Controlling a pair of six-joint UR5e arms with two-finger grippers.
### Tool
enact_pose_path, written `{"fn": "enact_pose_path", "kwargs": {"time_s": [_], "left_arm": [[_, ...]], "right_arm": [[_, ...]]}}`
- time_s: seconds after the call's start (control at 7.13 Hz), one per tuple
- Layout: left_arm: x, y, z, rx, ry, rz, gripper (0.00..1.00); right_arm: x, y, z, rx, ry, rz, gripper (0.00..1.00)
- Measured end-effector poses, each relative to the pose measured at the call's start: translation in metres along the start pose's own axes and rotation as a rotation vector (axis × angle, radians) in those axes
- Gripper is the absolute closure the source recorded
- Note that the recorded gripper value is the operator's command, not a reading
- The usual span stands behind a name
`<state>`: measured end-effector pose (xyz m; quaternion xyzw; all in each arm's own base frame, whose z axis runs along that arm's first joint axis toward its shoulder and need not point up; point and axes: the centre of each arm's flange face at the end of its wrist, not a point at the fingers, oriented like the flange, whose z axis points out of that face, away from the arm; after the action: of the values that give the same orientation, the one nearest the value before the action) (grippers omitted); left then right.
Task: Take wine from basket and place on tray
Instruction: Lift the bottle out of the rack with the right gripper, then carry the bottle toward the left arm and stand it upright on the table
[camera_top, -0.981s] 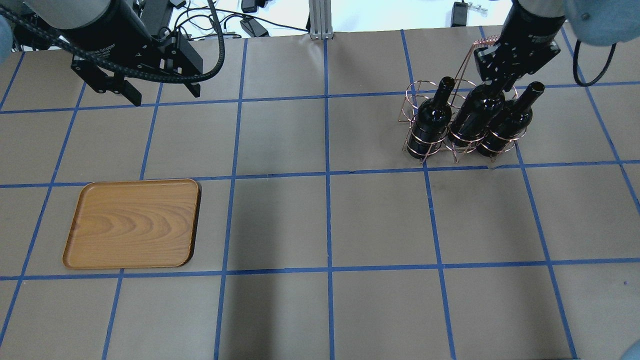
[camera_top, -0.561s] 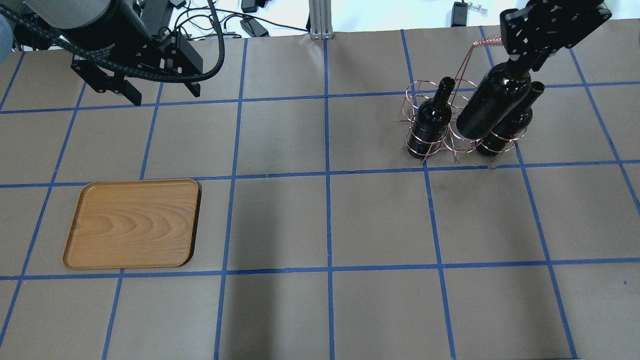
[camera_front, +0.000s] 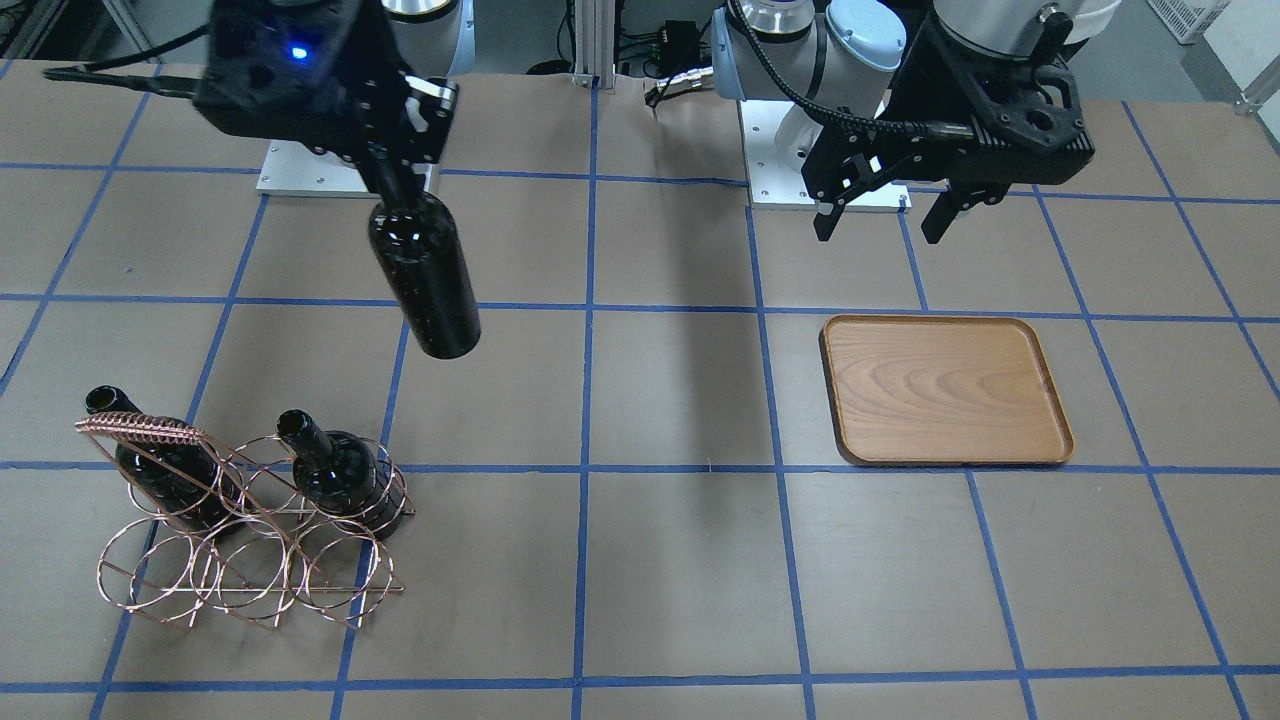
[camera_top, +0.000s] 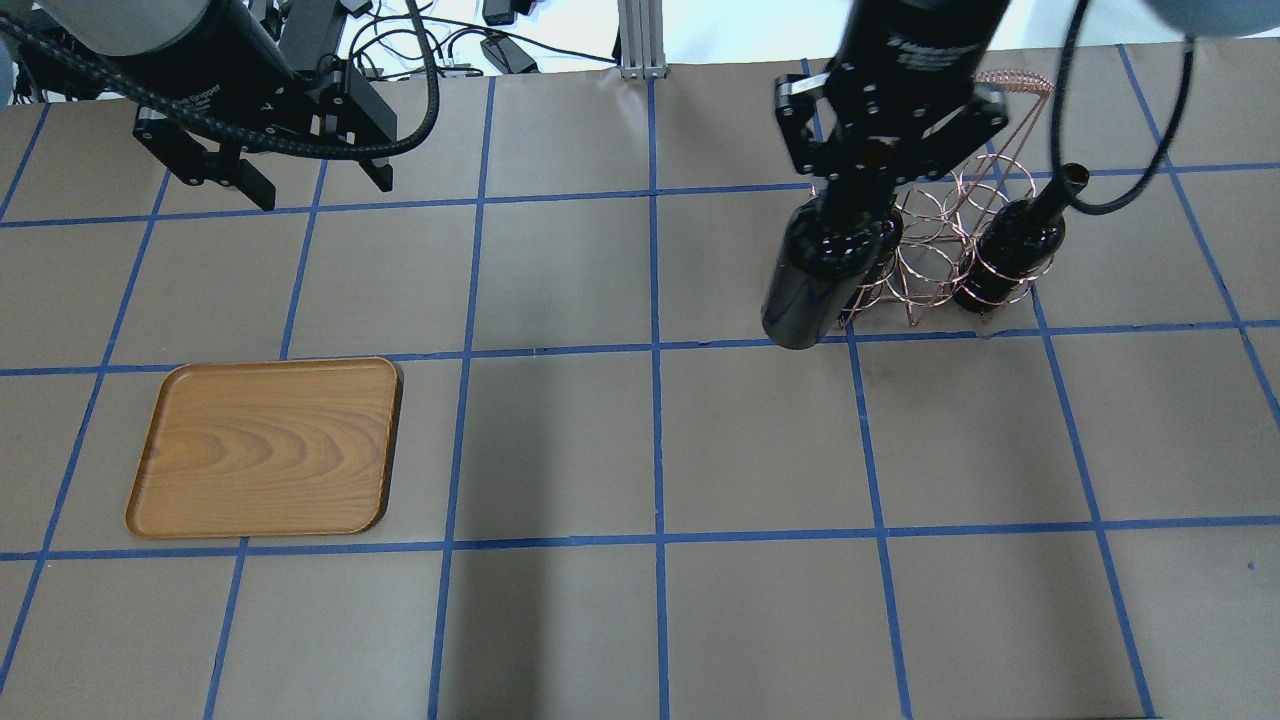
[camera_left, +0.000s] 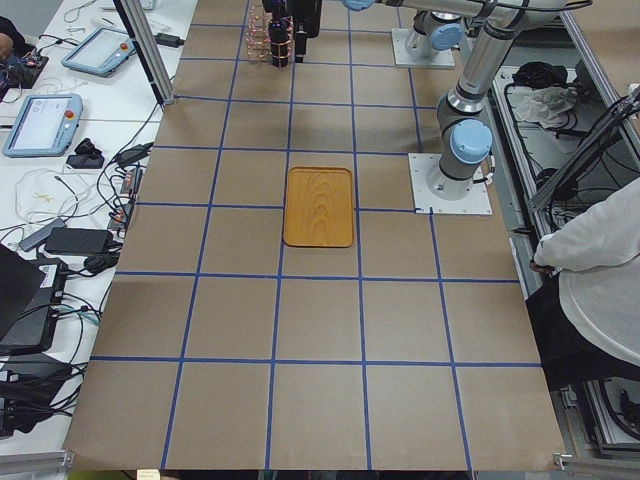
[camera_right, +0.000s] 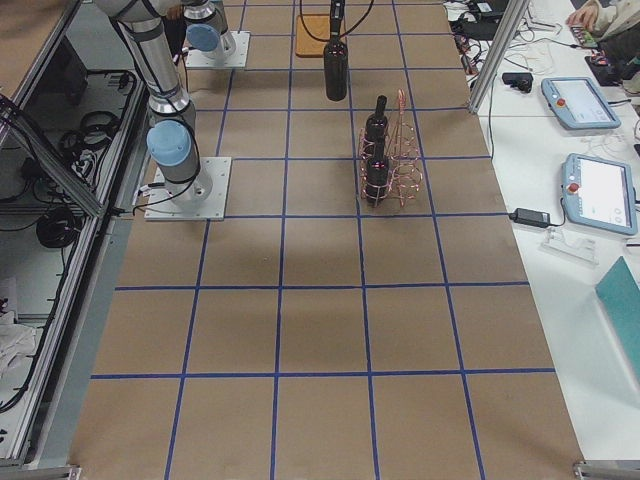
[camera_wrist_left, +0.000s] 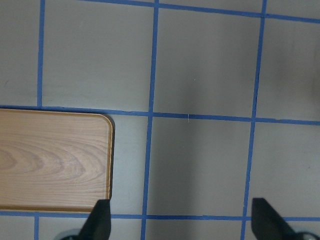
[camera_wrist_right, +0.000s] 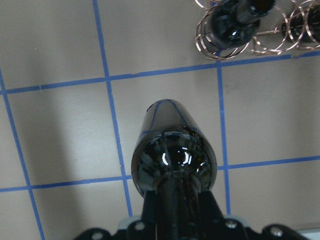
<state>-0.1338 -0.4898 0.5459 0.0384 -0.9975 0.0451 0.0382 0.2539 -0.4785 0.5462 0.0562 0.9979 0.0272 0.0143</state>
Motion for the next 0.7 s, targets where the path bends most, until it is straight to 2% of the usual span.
{"fn": "enact_pose_path", "kwargs": {"time_s": [0.42, 0.7], "left_arm": [[-0.001, 0.000, -0.001, 0.002, -0.001, -0.001, 0.00], [-0.001, 0.000, -0.001, 0.002, -0.001, -0.002, 0.00]], "right_arm": [[-0.109, 0.005, 0.082, 0.041, -0.011, 0.045, 0.83], [-0.129, 0.001, 0.121, 0.035, -0.008, 0.076, 0.82]]}}
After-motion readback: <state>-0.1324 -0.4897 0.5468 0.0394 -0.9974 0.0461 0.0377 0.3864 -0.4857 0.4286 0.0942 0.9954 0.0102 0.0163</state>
